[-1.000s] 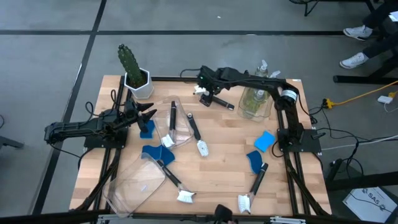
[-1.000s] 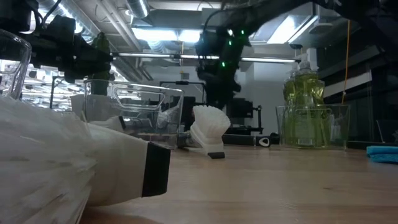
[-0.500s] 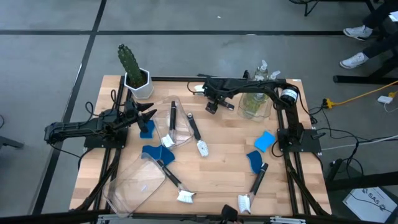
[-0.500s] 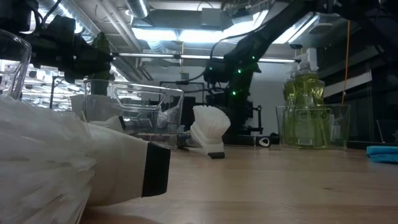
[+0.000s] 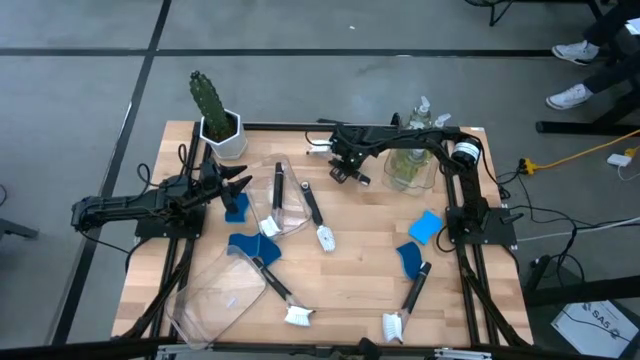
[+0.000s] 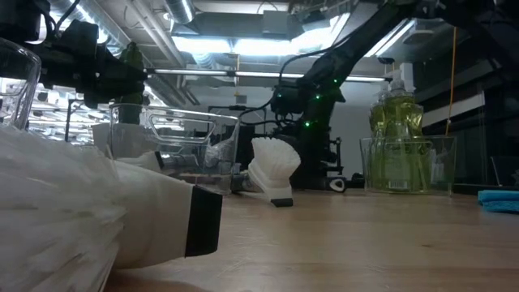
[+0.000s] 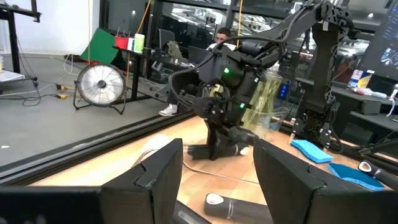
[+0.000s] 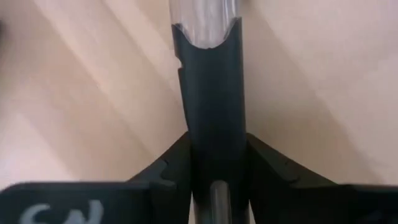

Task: Pick & Place Kitchen Sink Supplies
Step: Put the black dish brush into the top left transparent bin

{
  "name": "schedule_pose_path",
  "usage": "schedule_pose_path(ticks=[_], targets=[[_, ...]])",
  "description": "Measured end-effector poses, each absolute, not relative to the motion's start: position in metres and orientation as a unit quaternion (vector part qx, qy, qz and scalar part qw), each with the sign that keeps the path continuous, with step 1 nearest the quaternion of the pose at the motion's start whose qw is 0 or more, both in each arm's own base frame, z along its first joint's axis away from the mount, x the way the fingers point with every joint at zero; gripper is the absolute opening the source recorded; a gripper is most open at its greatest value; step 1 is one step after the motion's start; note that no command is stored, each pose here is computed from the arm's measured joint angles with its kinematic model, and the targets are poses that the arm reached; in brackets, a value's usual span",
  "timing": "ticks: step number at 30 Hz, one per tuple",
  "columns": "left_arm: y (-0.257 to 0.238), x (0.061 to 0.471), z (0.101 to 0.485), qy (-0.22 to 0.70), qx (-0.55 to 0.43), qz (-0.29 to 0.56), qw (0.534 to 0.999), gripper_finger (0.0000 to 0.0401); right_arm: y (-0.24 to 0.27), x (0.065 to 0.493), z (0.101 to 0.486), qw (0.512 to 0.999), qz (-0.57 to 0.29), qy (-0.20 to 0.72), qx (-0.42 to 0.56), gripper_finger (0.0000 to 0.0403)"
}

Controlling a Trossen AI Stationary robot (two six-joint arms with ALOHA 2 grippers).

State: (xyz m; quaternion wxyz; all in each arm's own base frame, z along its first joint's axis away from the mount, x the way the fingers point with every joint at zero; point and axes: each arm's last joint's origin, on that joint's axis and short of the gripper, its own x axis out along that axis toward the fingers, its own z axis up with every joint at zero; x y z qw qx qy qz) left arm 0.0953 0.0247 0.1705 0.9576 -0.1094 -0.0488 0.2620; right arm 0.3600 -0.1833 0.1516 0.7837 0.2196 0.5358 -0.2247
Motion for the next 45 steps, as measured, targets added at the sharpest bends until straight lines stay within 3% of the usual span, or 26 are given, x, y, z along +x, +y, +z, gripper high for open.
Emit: schedule_pose_path(ticks=[9,22,37,45], targets=[[0.025,0.095,0.170,-0.049,-0.109,0.262,0.958,0.0191,-0.184,0.379,0.161,0.811,-0.149,0.421,0.379,0.0108],[0.025,0.095,0.171,-0.049,-0.109,0.262,0.958,0.0191,-0.179,0.418,0.202,0.838,-0.018,0.201,0.506,0.0108],[0.025,0.095,0.171,-0.049,-0.110,0.262,0.958,0.0190,-0.121,0.451,0.237,0.842,0.055,0.115,0.525,0.0108],[0.025,0.095,0.170,-0.049,-0.109,0.262,0.958,0.0191,-0.088,0.469,0.261,0.878,-0.005,0.135,0.459,0.0108]])
